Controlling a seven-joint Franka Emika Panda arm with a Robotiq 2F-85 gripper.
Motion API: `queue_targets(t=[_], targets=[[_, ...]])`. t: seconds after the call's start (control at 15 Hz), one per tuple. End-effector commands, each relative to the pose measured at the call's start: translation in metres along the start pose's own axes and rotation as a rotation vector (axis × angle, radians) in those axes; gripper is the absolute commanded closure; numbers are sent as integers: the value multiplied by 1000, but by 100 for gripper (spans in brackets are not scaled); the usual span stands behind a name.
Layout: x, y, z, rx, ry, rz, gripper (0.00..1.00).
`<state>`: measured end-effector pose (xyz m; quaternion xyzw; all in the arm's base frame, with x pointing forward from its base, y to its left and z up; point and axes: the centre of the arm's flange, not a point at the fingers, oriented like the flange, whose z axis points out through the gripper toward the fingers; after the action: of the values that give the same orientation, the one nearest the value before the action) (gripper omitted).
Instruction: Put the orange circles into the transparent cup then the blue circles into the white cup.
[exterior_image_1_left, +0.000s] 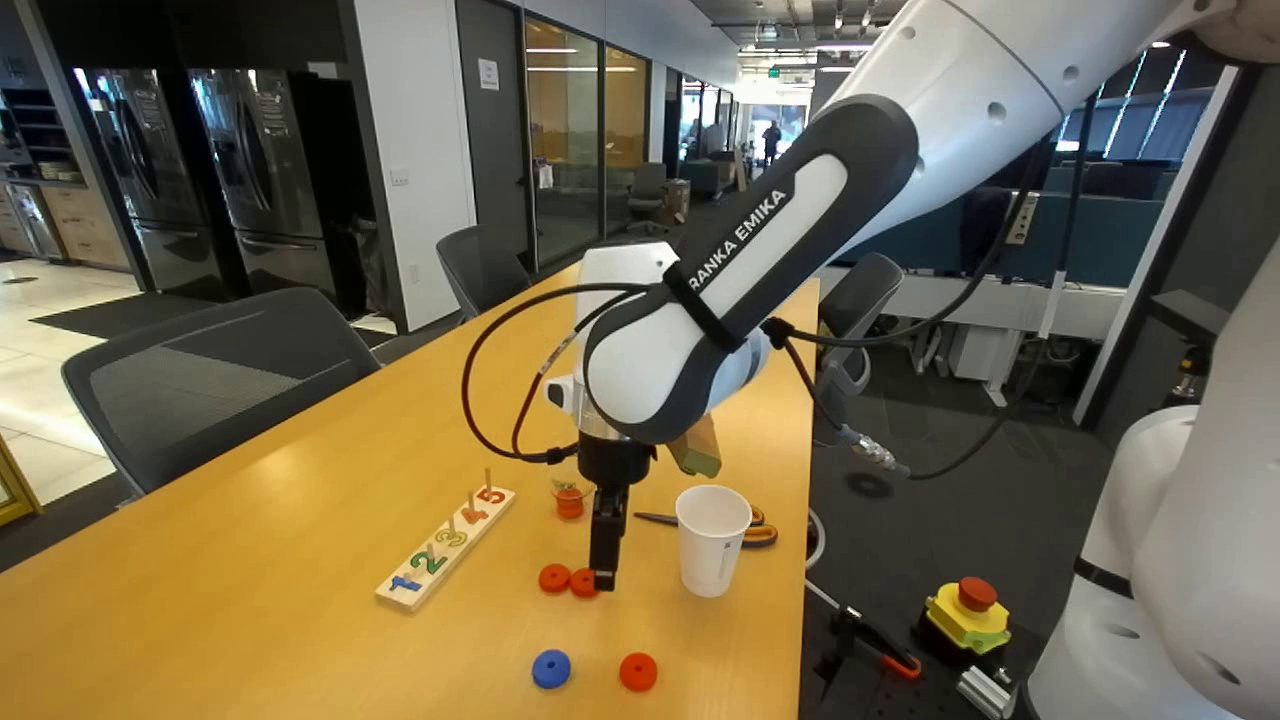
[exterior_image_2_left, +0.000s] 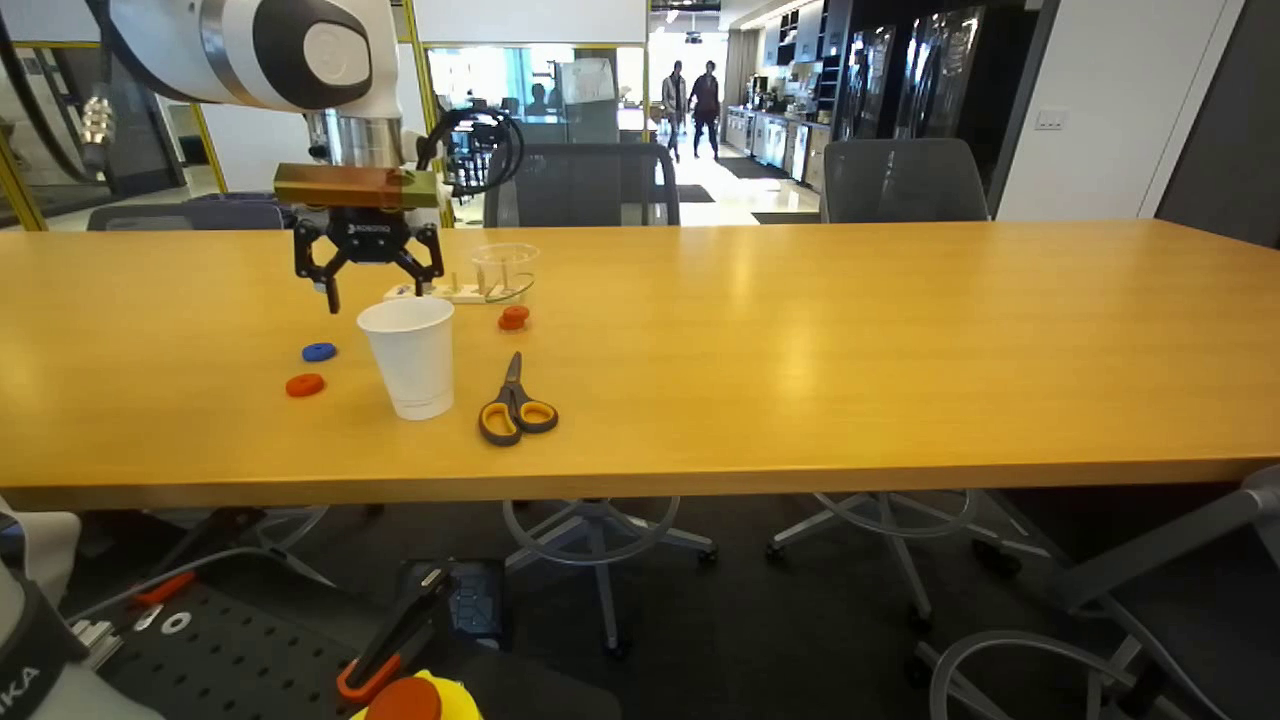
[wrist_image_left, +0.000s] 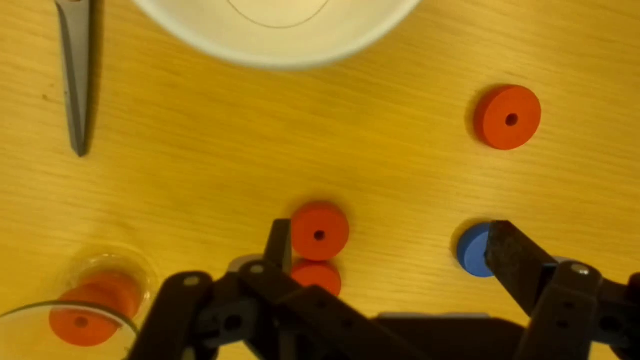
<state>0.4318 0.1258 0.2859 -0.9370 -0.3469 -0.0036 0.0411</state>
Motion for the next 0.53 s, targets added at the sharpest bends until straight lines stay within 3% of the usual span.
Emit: queue_targets(t=[0.0,0.47], targets=[[5,-6,27,-40,10,18,0],[22,-2,67,-95,10,45,0]])
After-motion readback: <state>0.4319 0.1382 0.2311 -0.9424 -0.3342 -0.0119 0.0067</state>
